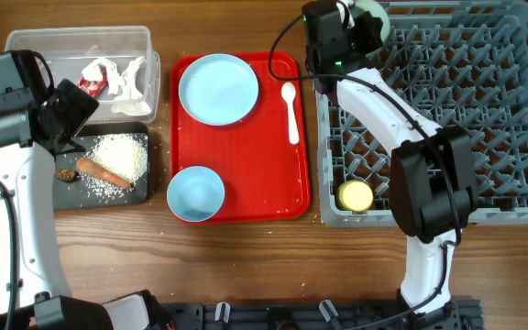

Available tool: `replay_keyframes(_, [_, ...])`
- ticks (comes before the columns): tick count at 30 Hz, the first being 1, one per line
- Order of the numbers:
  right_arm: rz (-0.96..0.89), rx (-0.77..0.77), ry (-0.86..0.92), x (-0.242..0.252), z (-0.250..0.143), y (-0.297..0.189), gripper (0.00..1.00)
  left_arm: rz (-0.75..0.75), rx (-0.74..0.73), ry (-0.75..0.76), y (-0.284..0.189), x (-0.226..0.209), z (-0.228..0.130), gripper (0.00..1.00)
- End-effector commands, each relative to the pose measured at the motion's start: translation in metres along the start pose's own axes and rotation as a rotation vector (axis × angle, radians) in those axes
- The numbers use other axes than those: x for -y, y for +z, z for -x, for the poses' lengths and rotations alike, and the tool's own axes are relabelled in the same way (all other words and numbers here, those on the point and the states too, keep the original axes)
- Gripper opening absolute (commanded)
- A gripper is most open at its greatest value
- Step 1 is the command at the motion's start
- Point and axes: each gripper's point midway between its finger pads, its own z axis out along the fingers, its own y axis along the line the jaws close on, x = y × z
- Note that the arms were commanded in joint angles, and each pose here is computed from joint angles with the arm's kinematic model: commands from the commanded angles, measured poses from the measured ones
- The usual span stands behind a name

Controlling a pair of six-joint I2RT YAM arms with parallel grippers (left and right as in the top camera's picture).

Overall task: Sort waste into correct bins and load items into the dishwasher rack
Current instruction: 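Lift the light-green bowl with the right gripper over the rack, then place the light-green bowl upright at the rack's back left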

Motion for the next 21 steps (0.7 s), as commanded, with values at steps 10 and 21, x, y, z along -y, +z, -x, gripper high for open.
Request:
replay_keyframes(10, [0.063, 0.032, -0.05, -0.033, 0.006, -0.019, 0.33, -0.01, 0.018, 0.0, -0.006, 0.002, 0.005, 1.0])
replay_keyframes(21, [0.106, 0.087, 0.06, -0.037, 0.022, -0.039, 1.0, -0.01, 0.019, 0.0, -0.006, 0.002, 0.005, 1.0])
